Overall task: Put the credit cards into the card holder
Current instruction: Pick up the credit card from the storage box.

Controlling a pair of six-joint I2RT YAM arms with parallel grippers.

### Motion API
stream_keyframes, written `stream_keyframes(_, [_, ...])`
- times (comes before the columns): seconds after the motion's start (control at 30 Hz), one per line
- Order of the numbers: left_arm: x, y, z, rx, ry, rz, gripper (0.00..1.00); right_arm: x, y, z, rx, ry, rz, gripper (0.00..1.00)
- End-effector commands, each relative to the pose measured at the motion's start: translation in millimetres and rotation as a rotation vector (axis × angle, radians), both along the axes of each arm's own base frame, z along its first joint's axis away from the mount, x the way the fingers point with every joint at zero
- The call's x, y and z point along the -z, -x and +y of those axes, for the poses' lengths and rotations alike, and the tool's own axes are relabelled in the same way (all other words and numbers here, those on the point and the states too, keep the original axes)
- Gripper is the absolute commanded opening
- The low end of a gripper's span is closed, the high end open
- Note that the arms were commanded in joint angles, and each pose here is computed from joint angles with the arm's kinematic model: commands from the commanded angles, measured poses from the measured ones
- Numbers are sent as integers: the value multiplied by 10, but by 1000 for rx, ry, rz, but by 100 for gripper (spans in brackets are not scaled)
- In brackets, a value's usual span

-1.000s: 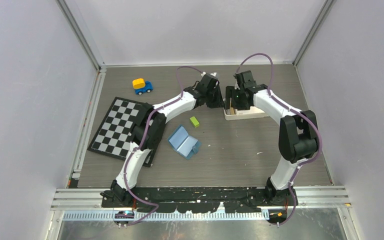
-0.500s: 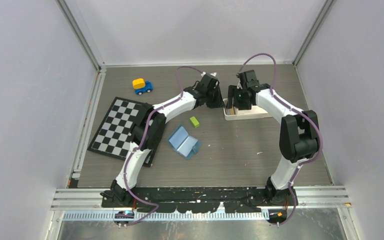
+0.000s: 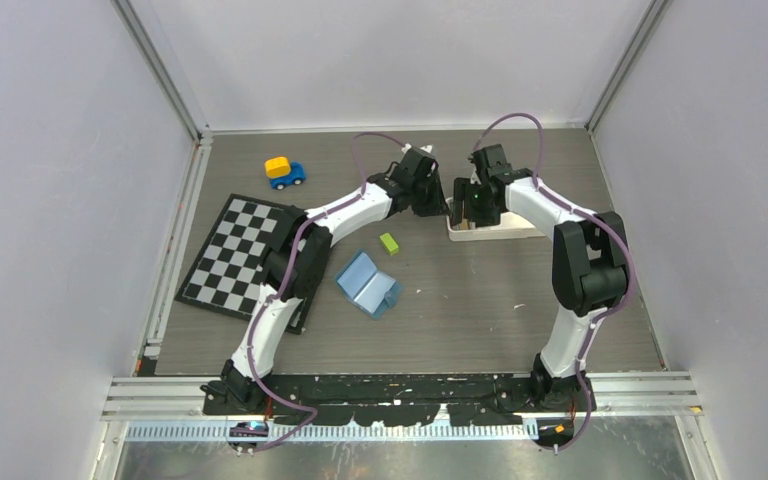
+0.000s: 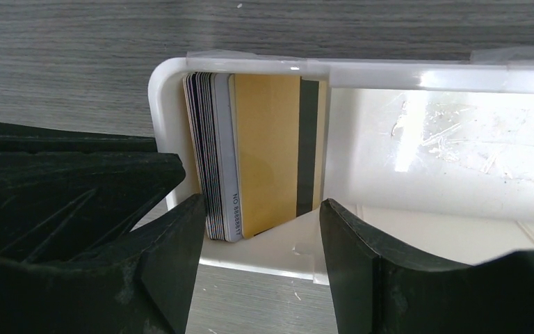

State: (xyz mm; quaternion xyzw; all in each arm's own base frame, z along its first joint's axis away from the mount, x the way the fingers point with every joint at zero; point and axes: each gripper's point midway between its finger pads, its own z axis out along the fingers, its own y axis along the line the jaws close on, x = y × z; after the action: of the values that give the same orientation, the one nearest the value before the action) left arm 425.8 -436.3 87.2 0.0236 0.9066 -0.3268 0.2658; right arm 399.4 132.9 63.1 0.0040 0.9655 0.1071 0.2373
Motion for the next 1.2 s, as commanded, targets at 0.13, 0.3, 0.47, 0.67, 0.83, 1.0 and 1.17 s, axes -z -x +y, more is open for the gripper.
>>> stream_keyframes(0.13, [-147,8,81,9,-24,-37,3,-121,-135,-278,97,166,-69,63])
stream_keyframes(0.3, [-146,3,92,5,-30,-39,2,-275,-144,-410,154,211,-118,62])
stream_keyframes(0.47, [-127,5,103,3,-37,-37,3,-341,-141,-539,205,262,-139,61])
stream_keyframes(0.67, [-156,5,99,4,-31,-41,3,-365,-125,-584,221,275,-138,61])
stream_keyframes(0.83, [-176,13,104,3,-28,-43,3,-492,-115,-559,221,252,-155,62])
stream_keyframes(1.0, [-201,14,98,4,-21,-46,3,-627,-107,-382,170,159,-170,65])
stream_keyframes(1.17, [-207,15,90,6,-16,-47,3,-632,-113,-248,126,111,-164,66])
